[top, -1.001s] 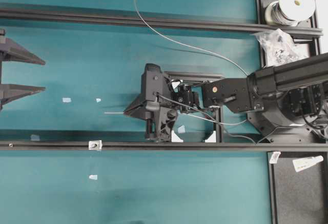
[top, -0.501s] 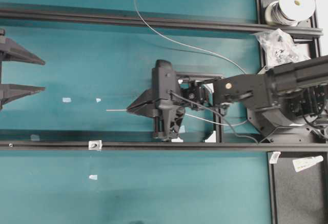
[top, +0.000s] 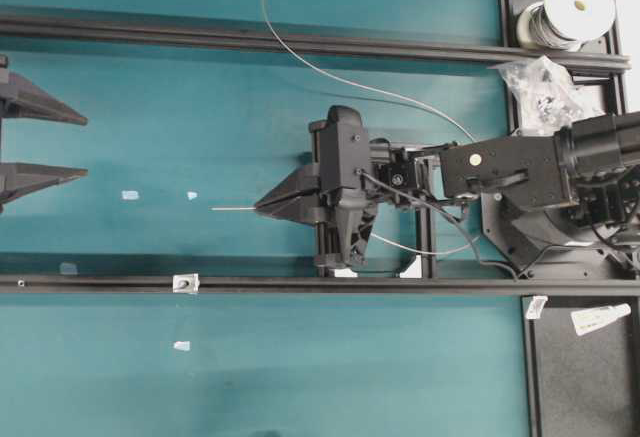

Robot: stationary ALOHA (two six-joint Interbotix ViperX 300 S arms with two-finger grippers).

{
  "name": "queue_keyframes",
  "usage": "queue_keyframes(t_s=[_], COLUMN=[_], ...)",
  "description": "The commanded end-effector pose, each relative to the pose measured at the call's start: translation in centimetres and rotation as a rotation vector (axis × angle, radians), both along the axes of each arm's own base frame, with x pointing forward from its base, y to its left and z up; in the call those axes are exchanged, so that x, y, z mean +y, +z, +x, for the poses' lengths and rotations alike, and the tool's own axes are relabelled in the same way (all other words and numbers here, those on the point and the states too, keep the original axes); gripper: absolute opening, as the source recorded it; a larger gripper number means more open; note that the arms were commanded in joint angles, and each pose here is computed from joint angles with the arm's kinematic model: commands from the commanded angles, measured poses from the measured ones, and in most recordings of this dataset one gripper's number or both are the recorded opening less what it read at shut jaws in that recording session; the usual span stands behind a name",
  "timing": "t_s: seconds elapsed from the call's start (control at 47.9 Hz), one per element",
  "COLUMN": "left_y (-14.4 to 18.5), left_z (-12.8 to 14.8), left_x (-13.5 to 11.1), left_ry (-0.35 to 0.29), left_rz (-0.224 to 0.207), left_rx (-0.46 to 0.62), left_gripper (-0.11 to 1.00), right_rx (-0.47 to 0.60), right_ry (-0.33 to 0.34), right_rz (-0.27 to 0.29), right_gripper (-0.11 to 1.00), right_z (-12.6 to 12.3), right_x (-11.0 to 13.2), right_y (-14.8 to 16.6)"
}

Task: Insert the wire through the hole in the metal fitting.
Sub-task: 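Lift the wire with the right gripper and carry it toward the lower rail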

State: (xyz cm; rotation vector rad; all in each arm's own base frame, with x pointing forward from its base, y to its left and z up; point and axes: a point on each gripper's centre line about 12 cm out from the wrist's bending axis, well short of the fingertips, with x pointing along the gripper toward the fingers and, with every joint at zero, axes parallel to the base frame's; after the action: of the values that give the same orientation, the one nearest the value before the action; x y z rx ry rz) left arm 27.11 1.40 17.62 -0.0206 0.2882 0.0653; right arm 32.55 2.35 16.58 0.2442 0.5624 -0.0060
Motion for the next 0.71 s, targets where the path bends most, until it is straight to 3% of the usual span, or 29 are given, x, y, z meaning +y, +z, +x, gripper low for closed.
queue_keyframes(t_s=[0.0,0.23,0.501,0.689], left_y=[0.8,0.3,-1.3,-2.4], left_z=[0.2,-1.2,-1.4,-0.6], left_x=[-0.1,-1.7,-2.7,-3.4], left_ry=[-0.004,-0.052,-0.073,-0.092], left_rz=[-0.002,-0.007,-0.068,-0.077], left_rx=[-0.040,-0.160,-0.148,-0.112], left_gripper=[0.95,0.95,0.95,0.95], right_rx=[-0.036,-0.137,-0.191,-0.252], right_ry=[0.009,0.039,-0.059,-0.040], right_rz=[0.008,0.055,0.155,0.123], right_gripper=[0.00,0.00,0.00,0.00], right_z=[0.0,-1.3,-4.9,-5.3], right_x=[0.4,2.3,2.9,4.3], right_y=[0.8,0.3,-2.3,-2.7])
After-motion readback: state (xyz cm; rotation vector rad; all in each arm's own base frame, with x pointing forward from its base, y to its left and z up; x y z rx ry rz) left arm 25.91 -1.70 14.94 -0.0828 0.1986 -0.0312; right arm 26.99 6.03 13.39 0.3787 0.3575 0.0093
